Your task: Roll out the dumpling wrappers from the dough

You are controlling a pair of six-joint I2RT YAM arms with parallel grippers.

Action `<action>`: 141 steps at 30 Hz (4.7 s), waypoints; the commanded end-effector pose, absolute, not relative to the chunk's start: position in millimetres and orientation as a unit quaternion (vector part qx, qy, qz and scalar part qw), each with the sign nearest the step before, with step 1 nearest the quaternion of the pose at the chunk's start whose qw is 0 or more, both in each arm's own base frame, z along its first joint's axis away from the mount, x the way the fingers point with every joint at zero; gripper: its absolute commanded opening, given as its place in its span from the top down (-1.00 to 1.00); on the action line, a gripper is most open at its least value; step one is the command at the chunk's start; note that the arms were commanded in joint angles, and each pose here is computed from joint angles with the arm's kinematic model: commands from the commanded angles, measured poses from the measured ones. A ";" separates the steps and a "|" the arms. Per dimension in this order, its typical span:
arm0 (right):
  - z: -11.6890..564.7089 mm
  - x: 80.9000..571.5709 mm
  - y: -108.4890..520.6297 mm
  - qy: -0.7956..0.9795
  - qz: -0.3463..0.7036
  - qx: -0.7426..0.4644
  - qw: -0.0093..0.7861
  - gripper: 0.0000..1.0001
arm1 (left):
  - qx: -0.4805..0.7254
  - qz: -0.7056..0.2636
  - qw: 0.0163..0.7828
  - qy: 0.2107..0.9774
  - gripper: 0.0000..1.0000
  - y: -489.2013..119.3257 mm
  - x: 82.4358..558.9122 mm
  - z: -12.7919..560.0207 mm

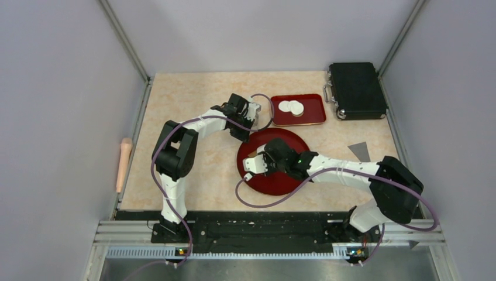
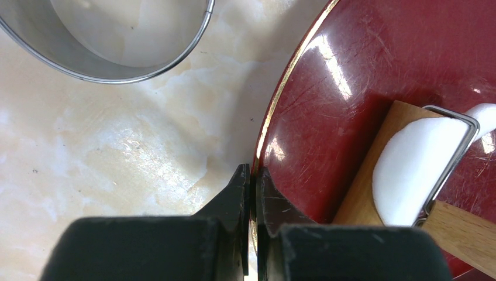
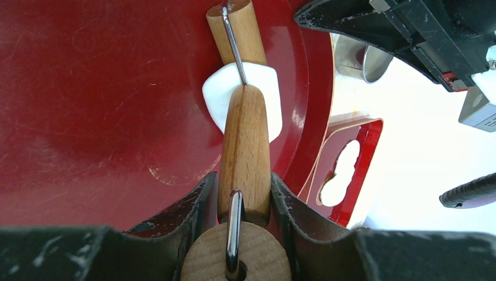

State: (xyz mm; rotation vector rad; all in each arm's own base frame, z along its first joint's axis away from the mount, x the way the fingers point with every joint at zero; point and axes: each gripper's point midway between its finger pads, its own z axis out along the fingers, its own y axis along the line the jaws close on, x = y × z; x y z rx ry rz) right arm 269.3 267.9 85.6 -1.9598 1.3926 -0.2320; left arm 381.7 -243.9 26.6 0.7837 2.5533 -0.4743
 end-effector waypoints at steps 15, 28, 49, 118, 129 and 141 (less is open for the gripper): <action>51.0 182.8 218.4 0.585 0.037 -0.785 0.200 1.00 | 0.275 -0.135 0.197 0.931 1.00 -230.9 384.4 -4.3; 80.6 165.5 215.9 0.580 0.074 -0.777 0.235 1.00 | 0.274 -0.132 0.197 0.932 1.00 -230.5 385.1 -5.3; 170.2 222.4 243.0 0.669 0.165 -0.640 0.339 1.00 | 0.275 -0.135 0.198 0.931 1.00 -231.4 384.9 -3.9; 60.5 292.7 142.3 0.973 0.179 -0.122 0.080 1.00 | 0.274 -0.132 0.200 0.931 1.00 -230.7 384.2 -4.8; 55.5 280.9 183.0 0.962 0.187 -0.194 0.054 1.00 | 0.274 -0.131 0.201 0.931 1.00 -230.4 384.6 -4.9; 40.1 271.1 200.3 0.957 0.174 -0.231 0.031 1.00 | 0.275 -0.131 0.201 0.931 1.00 -230.7 384.4 -4.9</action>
